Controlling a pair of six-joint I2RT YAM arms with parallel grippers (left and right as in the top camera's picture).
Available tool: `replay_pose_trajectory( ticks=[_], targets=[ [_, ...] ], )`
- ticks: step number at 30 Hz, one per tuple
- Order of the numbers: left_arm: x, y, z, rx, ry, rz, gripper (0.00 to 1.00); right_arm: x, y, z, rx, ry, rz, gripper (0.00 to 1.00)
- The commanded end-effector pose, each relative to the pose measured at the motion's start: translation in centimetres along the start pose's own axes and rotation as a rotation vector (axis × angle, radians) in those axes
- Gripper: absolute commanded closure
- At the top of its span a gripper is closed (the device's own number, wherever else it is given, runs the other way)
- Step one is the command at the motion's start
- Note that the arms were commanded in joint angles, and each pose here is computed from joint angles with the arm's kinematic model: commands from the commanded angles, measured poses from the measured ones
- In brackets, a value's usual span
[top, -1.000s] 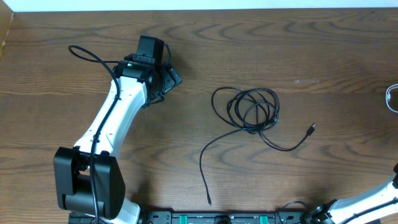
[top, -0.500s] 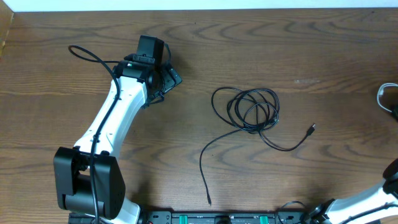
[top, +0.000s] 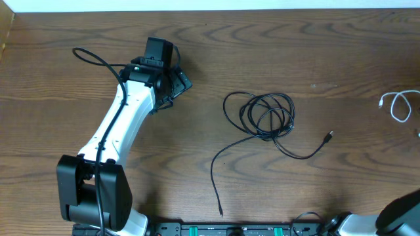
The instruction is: Untangle cables
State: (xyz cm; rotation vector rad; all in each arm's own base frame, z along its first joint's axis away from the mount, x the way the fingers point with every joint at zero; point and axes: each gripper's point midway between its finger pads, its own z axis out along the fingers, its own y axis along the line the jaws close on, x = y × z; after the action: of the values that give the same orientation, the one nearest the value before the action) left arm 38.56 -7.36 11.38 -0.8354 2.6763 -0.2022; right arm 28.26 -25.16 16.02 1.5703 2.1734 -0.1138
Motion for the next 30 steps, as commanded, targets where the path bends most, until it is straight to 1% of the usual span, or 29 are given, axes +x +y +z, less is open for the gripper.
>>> replay_pose_trajectory(
  ticks=[1, 4, 7, 9, 11, 12, 13, 14, 15, 16, 18, 20, 23, 26, 30],
  targets=[
    [0.1, 0.5, 0.4, -0.022, 0.007, 0.0, 0.02, -1.2, -0.9, -1.9, 0.041, -0.084, 0.056, 0.99],
    [0.1, 0.5, 0.4, -0.022, 0.007, 0.0, 0.02, -1.5, -0.7, -2.3, 0.03, -0.101, 0.061, 0.99],
    [0.1, 0.5, 0.4, -0.022, 0.007, 0.0, 0.02, -1.1, -0.7, -1.9, 0.032, -0.079, 0.059, 0.98],
    [0.1, 0.5, 0.4, -0.022, 0.007, 0.0, 0.02, -0.8, -0.6, -1.7, 0.026, -0.062, 0.057, 0.95],
    [0.1, 0.5, 0.4, -0.022, 0.007, 0.0, 0.02, -0.7, -0.5, -1.6, 0.021, -0.058, 0.056, 0.85],
    [0.1, 0.5, 0.4, -0.022, 0.007, 0.0, 0.02, -0.7, -0.5, -1.6, 0.021, -0.058, 0.056, 0.75],
    [0.1, 0.5, 0.4, -0.022, 0.007, 0.0, 0.02, -0.7, -0.4, -1.6, 0.021, -0.057, 0.055, 0.63],
    [0.1, 0.5, 0.4, -0.022, 0.007, 0.0, 0.02, -0.7, -0.4, -1.6, 0.021, -0.057, 0.055, 0.56],
    [0.1, 0.5, 0.4, -0.022, 0.007, 0.0, 0.02, -0.6, -0.5, -1.6, 0.023, -0.054, 0.054, 0.53],
    [0.1, 0.5, 0.4, -0.022, 0.007, 0.0, 0.02, -0.5, -0.5, -1.6, 0.024, -0.051, 0.053, 0.48],
    [0.1, 0.5, 0.4, -0.022, 0.007, 0.0, 0.02, -0.4, -0.4, -1.6, 0.023, -0.045, 0.05, 0.44],
    [0.1, 0.5, 0.4, -0.022, 0.007, 0.0, 0.02, 0.1, 0.2, -1.6, -0.001, -0.026, 0.044, 0.43],
    [0.1, 0.5, 0.4, -0.022, 0.007, 0.0, 0.02, 1.8, 2.5, -1.7, -0.11, 0.053, 0.023, 0.44],
    [0.1, 0.5, 0.4, -0.022, 0.007, 0.0, 0.02, 3.9, 6.1, -2.4, -0.246, 0.12, -0.093, 0.42],
    [0.1, 0.5, 0.4, -0.022, 0.007, 0.0, 0.02, 7.2, 10.0, -3.2, -0.324, 0.147, -0.297, 0.41]
  ],
)
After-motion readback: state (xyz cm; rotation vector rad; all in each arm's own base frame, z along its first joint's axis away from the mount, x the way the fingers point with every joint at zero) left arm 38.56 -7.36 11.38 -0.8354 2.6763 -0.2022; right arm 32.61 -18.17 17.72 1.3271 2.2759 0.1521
